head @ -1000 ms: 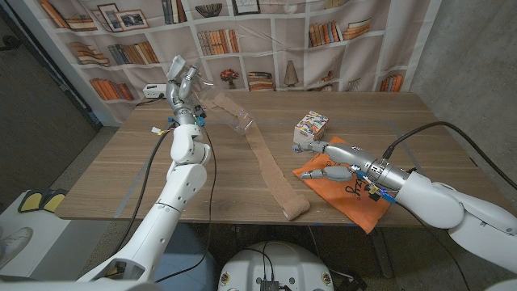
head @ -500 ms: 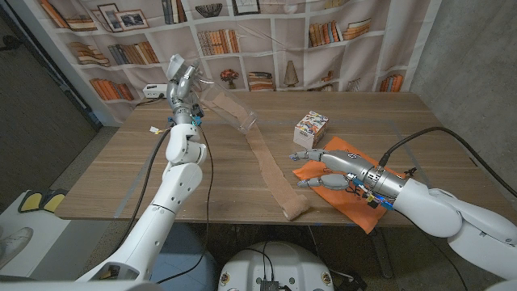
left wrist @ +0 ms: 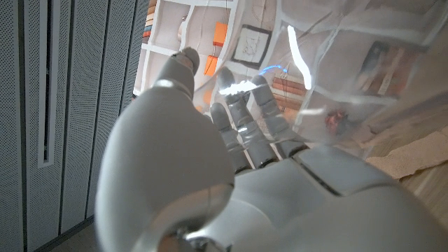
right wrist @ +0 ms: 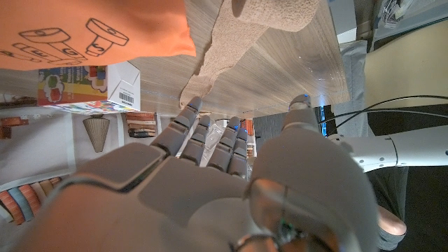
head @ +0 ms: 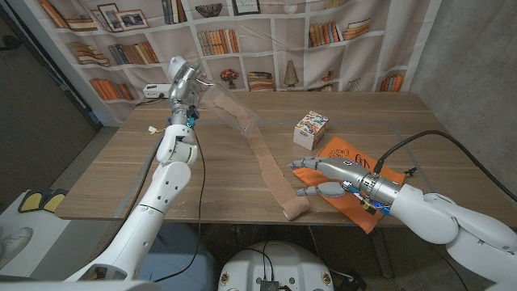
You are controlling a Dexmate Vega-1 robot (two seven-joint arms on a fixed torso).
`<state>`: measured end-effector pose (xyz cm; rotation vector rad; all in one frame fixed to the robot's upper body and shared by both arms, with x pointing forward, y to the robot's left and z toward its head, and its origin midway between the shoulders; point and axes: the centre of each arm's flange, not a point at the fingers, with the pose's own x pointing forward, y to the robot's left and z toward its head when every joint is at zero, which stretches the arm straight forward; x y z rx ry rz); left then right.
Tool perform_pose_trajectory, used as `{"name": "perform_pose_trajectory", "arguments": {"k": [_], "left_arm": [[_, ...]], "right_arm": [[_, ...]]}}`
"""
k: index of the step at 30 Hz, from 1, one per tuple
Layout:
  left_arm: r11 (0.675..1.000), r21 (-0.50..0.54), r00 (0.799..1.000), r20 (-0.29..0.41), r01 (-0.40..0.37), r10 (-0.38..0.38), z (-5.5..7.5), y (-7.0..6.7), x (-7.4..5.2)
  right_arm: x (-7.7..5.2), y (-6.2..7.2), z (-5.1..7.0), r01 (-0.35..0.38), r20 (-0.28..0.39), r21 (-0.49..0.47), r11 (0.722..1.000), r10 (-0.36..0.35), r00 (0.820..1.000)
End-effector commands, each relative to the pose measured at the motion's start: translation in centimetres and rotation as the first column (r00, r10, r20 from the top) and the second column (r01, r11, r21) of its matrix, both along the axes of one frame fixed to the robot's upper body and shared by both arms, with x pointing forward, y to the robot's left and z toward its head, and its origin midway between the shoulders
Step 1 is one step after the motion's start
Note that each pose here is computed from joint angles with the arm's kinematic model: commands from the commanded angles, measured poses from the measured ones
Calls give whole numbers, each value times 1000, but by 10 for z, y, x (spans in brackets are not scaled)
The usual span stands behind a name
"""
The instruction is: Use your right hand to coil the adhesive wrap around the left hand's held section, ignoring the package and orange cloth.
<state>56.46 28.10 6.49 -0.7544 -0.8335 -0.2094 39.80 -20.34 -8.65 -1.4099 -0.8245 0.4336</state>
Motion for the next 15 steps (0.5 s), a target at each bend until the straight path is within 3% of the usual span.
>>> {"name": "perform_pose_trajectory", "arguments": {"k": [1, 3, 10, 15], "left_arm": [[992, 13, 992, 27, 125, -125, -2, 1, 8], [980, 13, 980, 27, 199, -199, -4, 1, 13], [965, 21, 964, 36, 262, -262, -7, -1, 22], [929, 24, 927, 50, 370, -370, -6, -9, 29]], "right_arm": [[-4, 2, -6, 46, 36, -28, 999, -45, 998], [-4, 3, -7, 56, 35, -47, 997, -55, 998], [-5, 3, -9, 61, 26, -50, 997, -60, 998], [-6, 0, -11, 60, 29, -46, 997, -59, 998]]}}
